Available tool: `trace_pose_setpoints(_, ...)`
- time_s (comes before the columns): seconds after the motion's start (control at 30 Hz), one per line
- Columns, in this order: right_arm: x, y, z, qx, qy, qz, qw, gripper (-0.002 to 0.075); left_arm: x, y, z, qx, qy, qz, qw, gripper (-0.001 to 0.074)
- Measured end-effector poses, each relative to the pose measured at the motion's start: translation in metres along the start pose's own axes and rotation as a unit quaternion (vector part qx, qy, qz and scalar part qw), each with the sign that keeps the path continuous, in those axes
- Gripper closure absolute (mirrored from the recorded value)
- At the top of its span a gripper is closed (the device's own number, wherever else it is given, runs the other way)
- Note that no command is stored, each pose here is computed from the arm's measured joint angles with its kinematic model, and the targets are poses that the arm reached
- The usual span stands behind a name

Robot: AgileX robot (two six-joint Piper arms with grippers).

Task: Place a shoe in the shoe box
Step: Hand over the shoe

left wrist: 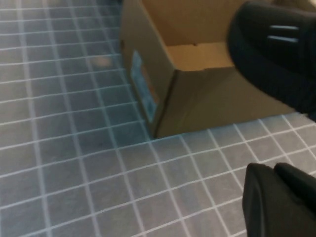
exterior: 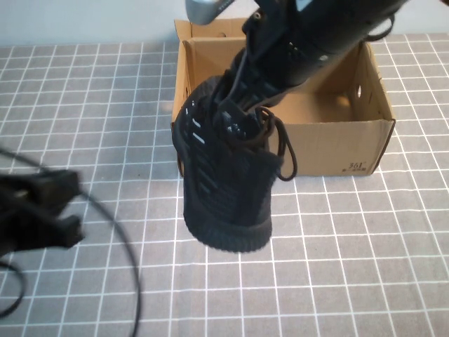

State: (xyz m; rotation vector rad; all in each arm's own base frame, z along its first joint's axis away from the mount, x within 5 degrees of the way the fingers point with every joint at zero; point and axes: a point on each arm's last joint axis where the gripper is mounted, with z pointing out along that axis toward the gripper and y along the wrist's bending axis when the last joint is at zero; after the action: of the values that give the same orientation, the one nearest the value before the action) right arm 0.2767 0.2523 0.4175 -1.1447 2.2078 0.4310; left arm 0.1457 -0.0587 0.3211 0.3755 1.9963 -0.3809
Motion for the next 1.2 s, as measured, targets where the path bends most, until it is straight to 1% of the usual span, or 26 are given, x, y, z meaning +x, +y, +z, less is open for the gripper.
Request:
trace_pose_setpoints(0.13,-0.010,-0.008,0.010,0.024,0.000,0.009,1.000,0.0732,-0.014,-0.016,0.030,0.060,0.016,0.038,0.997,0.0736)
trace_pose_setpoints(0.3,-0.021,-0.024,0.016,0.042,-0.008,0.031,0.999,0.0732,-0.030,-0.046,0.058,0.110,-0.002,0.087,0.990,0.0736)
trace_pose_setpoints(0.5,-0.024,-0.051,0.022,0.059,0.000,0.072,0.996,0.0732,-0.041,-0.086,0.064,0.155,-0.058,0.165,0.972,0.0736)
trace_pose_setpoints(0.57,-0.022,-0.055,0.024,0.062,0.007,0.078,0.995,0.0732,-0.041,-0.094,0.063,0.162,-0.074,0.189,0.966,0.0735)
trace_pose_setpoints(0.63,-0.022,-0.056,0.023,0.063,0.009,0.079,0.995,0.0732,-0.042,-0.098,0.061,0.164,-0.087,0.217,0.958,0.0711)
trace_pose_setpoints(0.67,-0.022,-0.056,0.022,0.063,0.009,0.079,0.995,0.0732,-0.042,-0.100,0.061,0.165,-0.092,0.228,0.955,0.0680)
trace_pose_setpoints(0.73,-0.022,-0.056,0.023,0.062,0.009,0.080,0.995,0.0732,-0.043,-0.100,0.062,0.159,-0.100,0.237,0.953,0.0587)
trace_pose_setpoints(0.9,-0.023,-0.054,0.023,0.053,0.007,0.082,0.995,0.0732,-0.048,-0.098,0.070,0.128,-0.127,0.232,0.956,0.0211)
trace_pose_setpoints(0.97,-0.023,-0.053,0.023,0.049,0.007,0.083,0.995,0.0732,-0.049,-0.098,0.077,0.116,-0.132,0.229,0.957,0.0122)
trace_pose_setpoints(1.0,-0.023,-0.053,0.023,0.047,0.006,0.084,0.995,0.0732,-0.048,-0.097,0.082,0.109,-0.132,0.230,0.958,0.0095)
trace_pose_setpoints(1.07,-0.023,-0.053,0.023,0.045,0.007,0.085,0.995,0.0732,-0.045,-0.097,0.093,0.096,-0.131,0.230,0.960,0.0070)
trace_pose_setpoints(1.2,-0.023,-0.052,0.023,0.044,0.007,0.085,0.995,0.0732,-0.041,-0.096,0.114,0.063,-0.136,0.225,0.963,0.0067)
